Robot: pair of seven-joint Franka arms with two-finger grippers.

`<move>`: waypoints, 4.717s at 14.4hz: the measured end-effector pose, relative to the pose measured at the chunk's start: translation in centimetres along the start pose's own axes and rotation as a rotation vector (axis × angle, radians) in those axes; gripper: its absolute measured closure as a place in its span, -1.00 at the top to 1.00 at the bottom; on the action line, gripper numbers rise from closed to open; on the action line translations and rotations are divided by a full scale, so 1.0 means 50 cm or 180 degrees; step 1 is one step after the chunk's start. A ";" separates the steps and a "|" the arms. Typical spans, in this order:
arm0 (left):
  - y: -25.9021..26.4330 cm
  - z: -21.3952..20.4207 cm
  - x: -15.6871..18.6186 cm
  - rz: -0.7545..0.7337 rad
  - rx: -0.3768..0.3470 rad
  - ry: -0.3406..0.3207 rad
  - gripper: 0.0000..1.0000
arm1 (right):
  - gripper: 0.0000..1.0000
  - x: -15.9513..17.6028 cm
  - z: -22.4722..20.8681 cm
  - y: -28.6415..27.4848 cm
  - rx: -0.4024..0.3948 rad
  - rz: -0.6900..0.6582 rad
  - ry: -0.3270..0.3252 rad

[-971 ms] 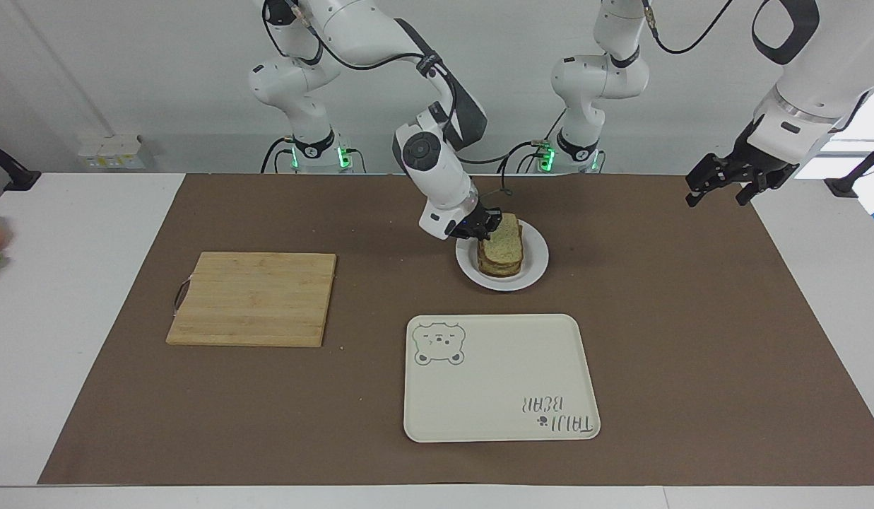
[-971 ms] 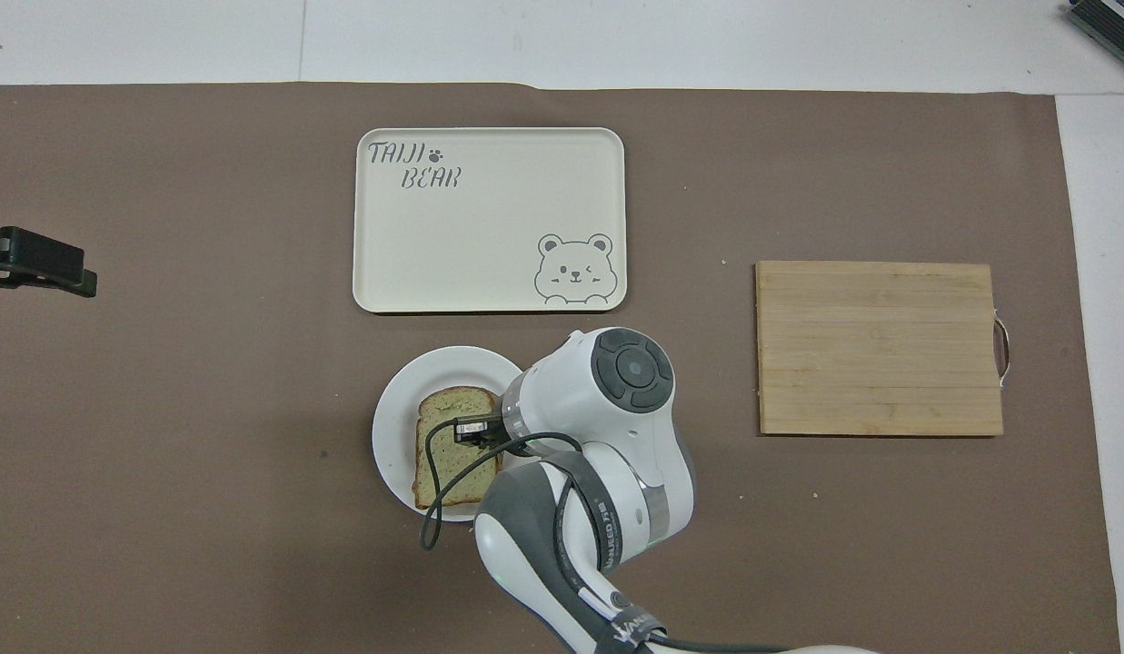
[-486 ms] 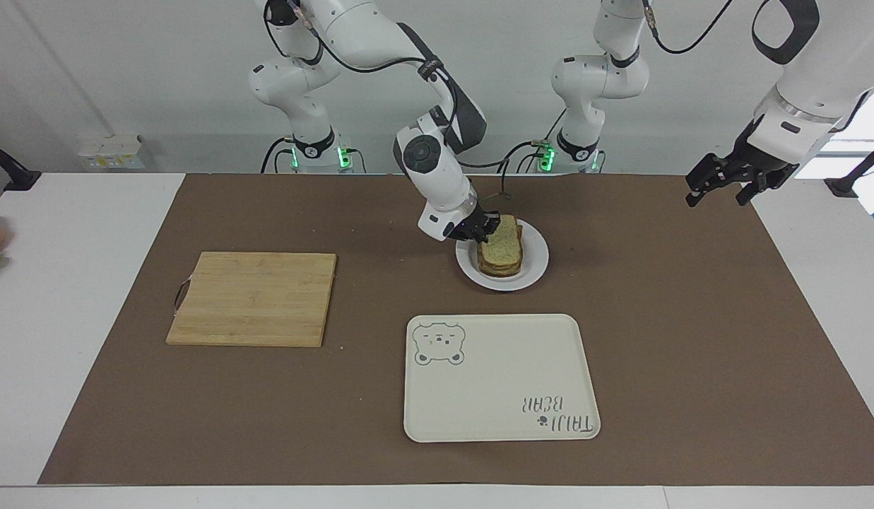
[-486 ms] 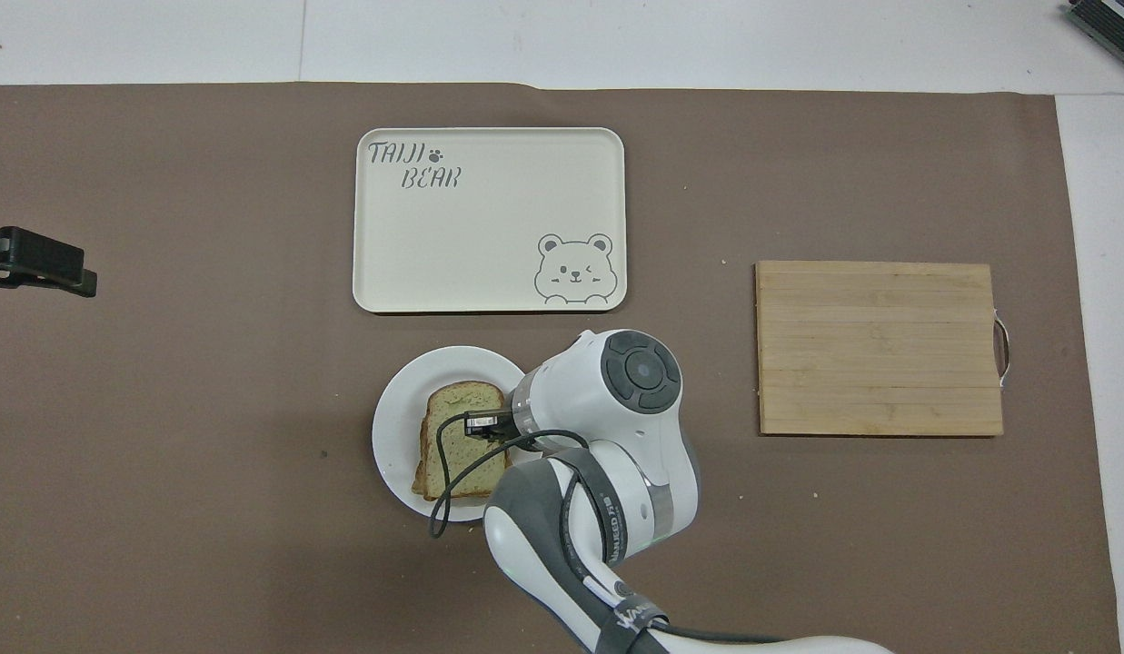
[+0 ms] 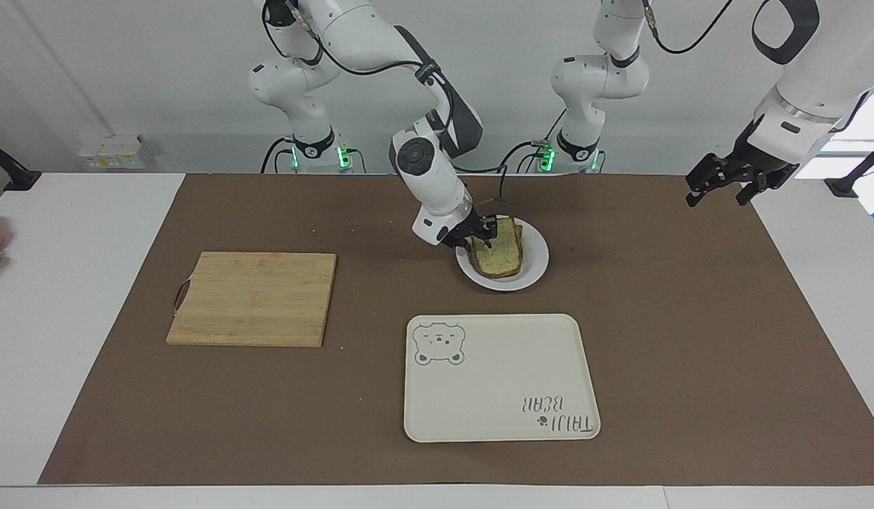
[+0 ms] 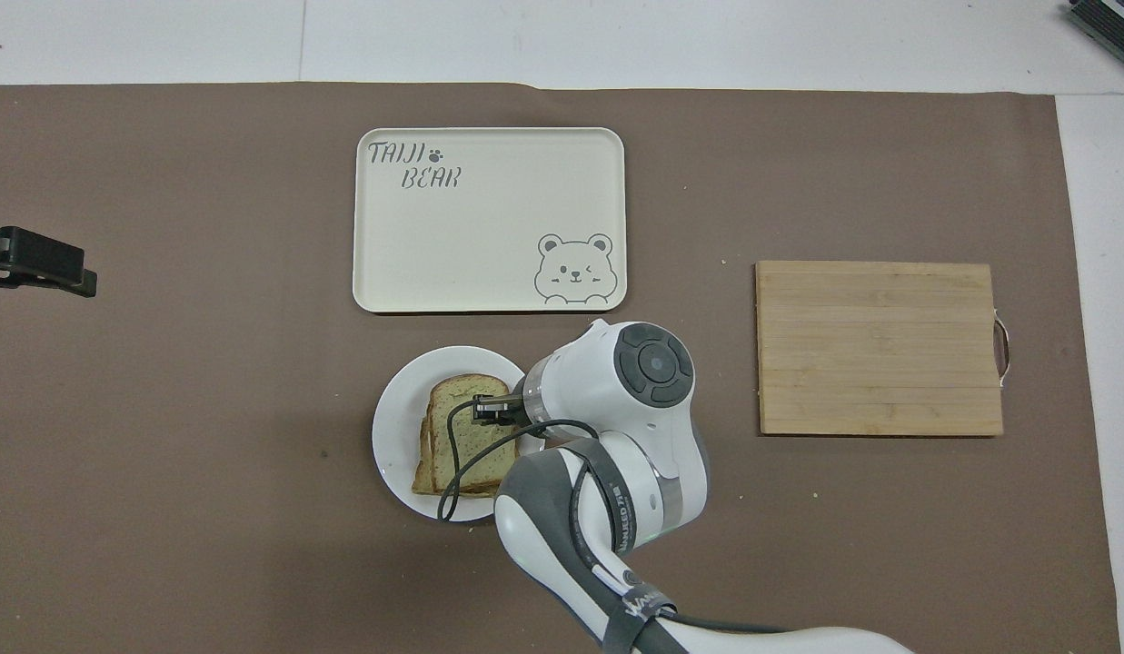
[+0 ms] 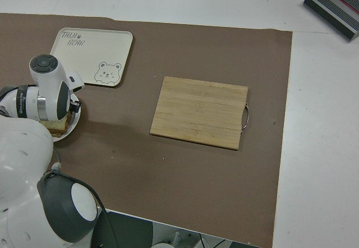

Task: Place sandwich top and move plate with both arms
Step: 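Lower the bread onto the egg and open the right gripper, then withdraw the right gripper while the left gripper reaches the plate rim, then grip the plate rim with the left gripper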

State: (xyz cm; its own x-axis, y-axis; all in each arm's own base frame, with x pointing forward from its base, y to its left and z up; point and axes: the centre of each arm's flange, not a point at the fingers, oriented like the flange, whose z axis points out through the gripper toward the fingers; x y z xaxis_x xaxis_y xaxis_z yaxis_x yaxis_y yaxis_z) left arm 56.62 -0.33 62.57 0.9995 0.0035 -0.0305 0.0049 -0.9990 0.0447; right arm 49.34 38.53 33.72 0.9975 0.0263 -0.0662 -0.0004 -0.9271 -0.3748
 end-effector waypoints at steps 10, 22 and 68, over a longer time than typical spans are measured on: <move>-0.051 -0.002 -0.001 -0.0121 -0.0003 0.0008 1.00 | 1.00 0.133 -0.245 0.191 -0.0932 -0.0332 0.0579; 0.134 0.146 -0.023 0.0365 -0.0097 -0.0077 1.00 | 1.00 0.094 -0.647 0.355 -0.1074 0.0239 0.0728; 0.218 0.699 -0.234 0.0624 -0.2210 -0.0065 -0.81 | 1.00 0.026 -0.856 0.483 -0.1282 0.0248 0.0373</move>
State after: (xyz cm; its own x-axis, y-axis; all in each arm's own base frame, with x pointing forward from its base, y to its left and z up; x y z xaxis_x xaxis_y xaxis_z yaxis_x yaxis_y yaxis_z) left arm 43.94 -12.82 28.52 0.9832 -0.1806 0.0247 -0.1497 -0.7222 0.6753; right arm 53.67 0.17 64.16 0.9969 -0.0709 0.0343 -0.0716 -0.9972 0.0201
